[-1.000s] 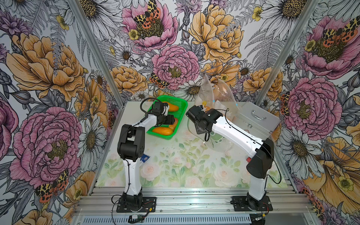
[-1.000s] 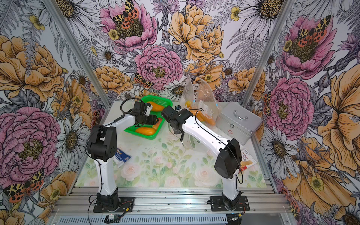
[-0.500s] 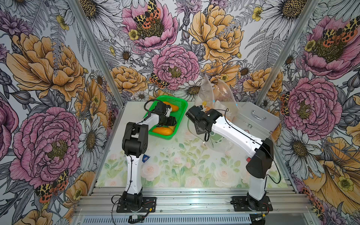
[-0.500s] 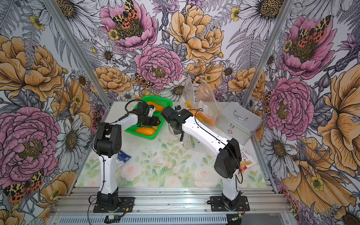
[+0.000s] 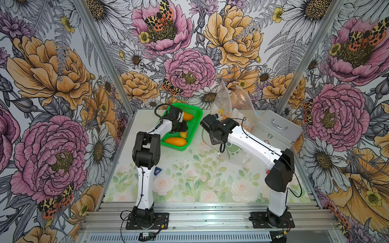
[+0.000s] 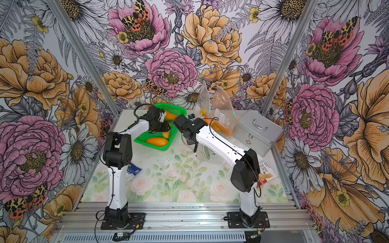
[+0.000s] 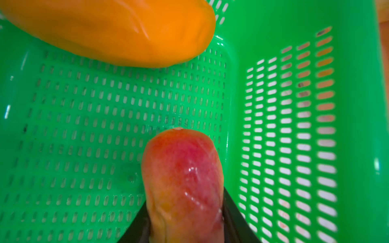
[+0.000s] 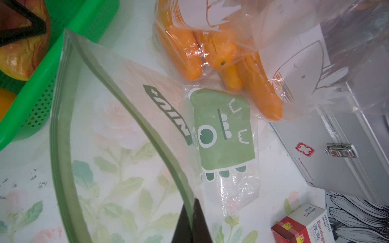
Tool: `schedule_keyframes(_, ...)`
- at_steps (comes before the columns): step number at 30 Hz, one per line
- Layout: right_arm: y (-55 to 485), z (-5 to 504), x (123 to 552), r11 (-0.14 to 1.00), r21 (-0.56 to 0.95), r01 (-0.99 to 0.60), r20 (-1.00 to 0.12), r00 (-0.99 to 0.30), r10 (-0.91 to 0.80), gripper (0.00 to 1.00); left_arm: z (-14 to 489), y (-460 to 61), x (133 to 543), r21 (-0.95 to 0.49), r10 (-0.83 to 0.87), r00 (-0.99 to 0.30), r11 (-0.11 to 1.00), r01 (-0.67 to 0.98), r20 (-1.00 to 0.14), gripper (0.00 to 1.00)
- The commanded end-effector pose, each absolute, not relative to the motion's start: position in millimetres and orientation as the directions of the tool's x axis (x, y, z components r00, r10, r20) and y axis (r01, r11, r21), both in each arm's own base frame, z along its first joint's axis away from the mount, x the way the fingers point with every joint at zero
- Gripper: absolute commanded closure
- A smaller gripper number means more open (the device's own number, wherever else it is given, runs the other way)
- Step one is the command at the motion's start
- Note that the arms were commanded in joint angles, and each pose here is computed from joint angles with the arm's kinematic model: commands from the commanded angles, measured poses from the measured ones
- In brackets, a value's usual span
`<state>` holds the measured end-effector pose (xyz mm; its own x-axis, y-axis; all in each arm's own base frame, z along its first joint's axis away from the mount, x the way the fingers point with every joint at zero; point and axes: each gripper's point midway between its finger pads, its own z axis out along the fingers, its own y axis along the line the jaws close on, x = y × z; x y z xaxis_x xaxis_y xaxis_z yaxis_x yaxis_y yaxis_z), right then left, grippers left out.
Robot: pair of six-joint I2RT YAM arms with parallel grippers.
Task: Place the mango in a zip-top bag and seal the zipper
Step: Pick up the mango from the basket, then place the mango in the zipper food storage bag.
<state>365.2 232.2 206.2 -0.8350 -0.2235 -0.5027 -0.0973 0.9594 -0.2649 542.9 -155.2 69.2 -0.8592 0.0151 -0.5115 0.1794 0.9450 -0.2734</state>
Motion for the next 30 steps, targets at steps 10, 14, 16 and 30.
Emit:
schedule_keyframes(10,250.2,214.2,363.7,0.977,-0.151,-0.151,-0.524,-0.826,-0.209,1.00,254.0,-144.5,510.3,-0.420,-0.250,-0.558,0.886,0.198,-0.791,0.70)
schedule_keyframes(14,252.1,213.6,362.6,0.979,-0.131,-0.154,-0.528,-0.826,-0.200,1.00,290.0,-151.3,480.7,-0.602,-0.460,-0.441,0.753,0.266,-0.771,0.70)
schedule_keyframes(16,252.6,213.9,362.5,0.980,-0.125,-0.155,-0.528,-0.826,-0.198,1.00,301.6,-165.2,465.6,-0.647,-0.510,-0.420,0.693,0.316,-0.751,0.70)
schedule_keyframes(30,248.6,226.8,360.9,0.987,-0.084,-0.137,-0.553,-0.817,-0.161,1.00,300.7,-250.8,422.3,-0.770,-0.635,-0.440,0.476,0.425,-0.635,0.70)
